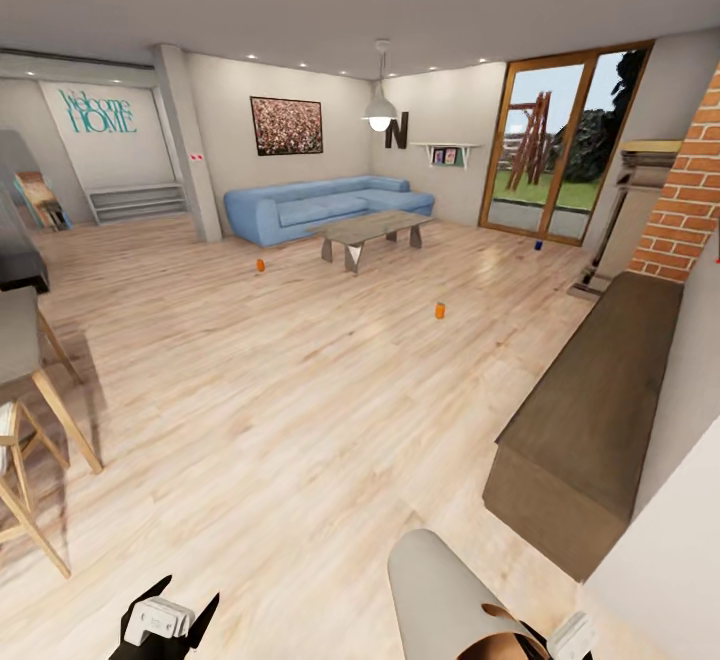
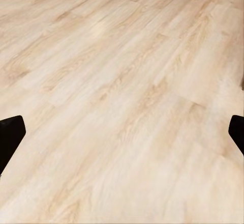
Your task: Put the three can of soda from the living room inside the tash can in the kitchen.
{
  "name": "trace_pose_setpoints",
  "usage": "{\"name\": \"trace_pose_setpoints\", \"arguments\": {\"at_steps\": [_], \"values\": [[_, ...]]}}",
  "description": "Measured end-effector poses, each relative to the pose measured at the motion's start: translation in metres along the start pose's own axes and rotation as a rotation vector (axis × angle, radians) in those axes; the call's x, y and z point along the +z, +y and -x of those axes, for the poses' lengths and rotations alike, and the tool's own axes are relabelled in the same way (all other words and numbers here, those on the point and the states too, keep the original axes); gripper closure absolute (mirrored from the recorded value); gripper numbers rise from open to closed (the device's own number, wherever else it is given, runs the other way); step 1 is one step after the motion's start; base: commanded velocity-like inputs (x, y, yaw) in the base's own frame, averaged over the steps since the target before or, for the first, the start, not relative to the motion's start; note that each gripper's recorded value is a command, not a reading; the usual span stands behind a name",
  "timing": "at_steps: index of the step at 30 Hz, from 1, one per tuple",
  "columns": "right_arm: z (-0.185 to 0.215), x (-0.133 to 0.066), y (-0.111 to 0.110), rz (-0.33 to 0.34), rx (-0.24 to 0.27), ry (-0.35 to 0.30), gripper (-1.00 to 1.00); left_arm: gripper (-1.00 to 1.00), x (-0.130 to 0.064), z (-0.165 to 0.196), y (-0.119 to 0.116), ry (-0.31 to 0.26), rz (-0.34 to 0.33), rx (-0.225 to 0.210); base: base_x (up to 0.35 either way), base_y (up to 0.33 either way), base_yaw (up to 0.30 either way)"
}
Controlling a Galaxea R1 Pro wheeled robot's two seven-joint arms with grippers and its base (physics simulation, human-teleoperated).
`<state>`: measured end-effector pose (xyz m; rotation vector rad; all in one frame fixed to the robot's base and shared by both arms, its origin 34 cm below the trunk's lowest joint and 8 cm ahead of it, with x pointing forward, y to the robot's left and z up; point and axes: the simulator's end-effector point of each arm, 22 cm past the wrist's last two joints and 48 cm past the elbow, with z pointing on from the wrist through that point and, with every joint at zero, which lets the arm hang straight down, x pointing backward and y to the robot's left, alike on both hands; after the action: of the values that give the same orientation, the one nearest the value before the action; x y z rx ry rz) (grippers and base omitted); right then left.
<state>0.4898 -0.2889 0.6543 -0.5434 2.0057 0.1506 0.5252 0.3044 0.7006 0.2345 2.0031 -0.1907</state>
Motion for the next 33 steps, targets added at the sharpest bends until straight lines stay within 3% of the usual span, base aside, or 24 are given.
{"name": "trace_pose_setpoints", "arguments": {"at_steps": [33], "values": [[-0.0012,-0.0001,0.0011,0.002,0.001,0.003,1.00,-1.00,-0.0001,0.0000,0.0002,0.000,0.000,0.001,0.278,0.161,0.000]]}}
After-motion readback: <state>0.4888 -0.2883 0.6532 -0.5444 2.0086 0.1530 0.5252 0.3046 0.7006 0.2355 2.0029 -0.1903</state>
